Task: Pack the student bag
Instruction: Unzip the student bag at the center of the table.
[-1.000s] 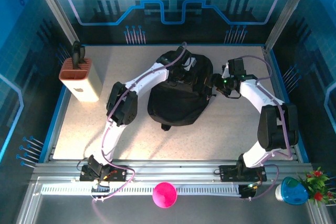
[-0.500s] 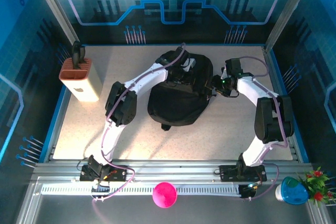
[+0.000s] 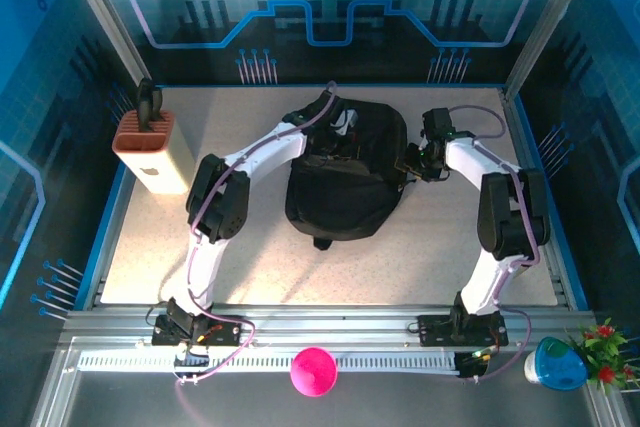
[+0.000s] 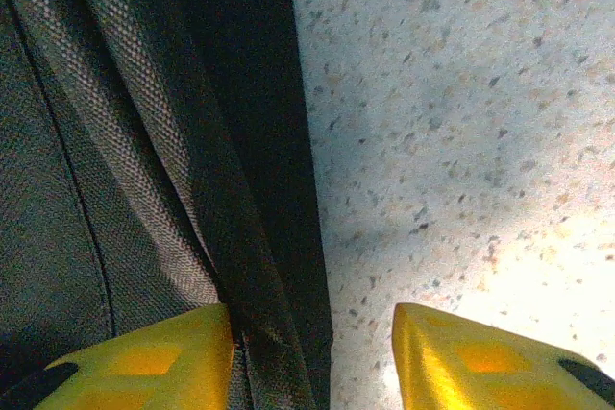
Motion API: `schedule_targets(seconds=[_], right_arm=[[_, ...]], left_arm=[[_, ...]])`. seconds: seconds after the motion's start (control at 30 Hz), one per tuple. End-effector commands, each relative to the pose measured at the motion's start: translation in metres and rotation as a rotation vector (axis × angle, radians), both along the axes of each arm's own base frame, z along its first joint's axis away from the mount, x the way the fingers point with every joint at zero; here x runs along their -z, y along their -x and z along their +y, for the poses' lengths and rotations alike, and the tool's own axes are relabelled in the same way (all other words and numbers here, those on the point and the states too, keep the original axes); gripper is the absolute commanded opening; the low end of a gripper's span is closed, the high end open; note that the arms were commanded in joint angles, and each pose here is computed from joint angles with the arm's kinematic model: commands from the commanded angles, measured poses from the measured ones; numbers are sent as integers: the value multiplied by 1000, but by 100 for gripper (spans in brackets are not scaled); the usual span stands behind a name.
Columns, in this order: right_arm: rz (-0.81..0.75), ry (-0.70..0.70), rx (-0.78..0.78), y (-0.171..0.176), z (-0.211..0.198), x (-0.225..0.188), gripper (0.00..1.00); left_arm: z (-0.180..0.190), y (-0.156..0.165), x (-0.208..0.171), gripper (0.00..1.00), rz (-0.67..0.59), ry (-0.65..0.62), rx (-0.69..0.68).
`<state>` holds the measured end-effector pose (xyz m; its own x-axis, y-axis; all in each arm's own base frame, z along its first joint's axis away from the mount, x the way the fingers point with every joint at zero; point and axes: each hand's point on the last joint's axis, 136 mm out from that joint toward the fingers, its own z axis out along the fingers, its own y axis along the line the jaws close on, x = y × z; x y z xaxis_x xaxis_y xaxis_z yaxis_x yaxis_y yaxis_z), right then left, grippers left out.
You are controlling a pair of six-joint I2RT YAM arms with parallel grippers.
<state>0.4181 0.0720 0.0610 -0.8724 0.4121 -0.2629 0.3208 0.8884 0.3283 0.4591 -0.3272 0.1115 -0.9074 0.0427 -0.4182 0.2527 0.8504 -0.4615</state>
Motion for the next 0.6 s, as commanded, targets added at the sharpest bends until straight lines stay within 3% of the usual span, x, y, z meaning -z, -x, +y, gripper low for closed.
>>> schedule_targets(seconds=[0.0, 0.2, 0.37, 0.5, 0.57], right_arm=[[57, 175, 53, -2, -34, 15, 46], [11, 201, 31, -37, -38, 10, 44], [-120, 105, -52, -71, -14, -9, 47], [-208, 32, -98, -80, 1, -39, 55], [-244, -2, -113, -77, 7, -57, 61]], left_arm=[[66, -16, -20, 0, -55, -105, -201], [137, -3, -5, 0, 1, -156, -385], [144, 25, 2, 0, 48, -130, -404], [147, 43, 6, 0, 83, -107, -425], [153, 47, 3, 16, 74, -116, -445]])
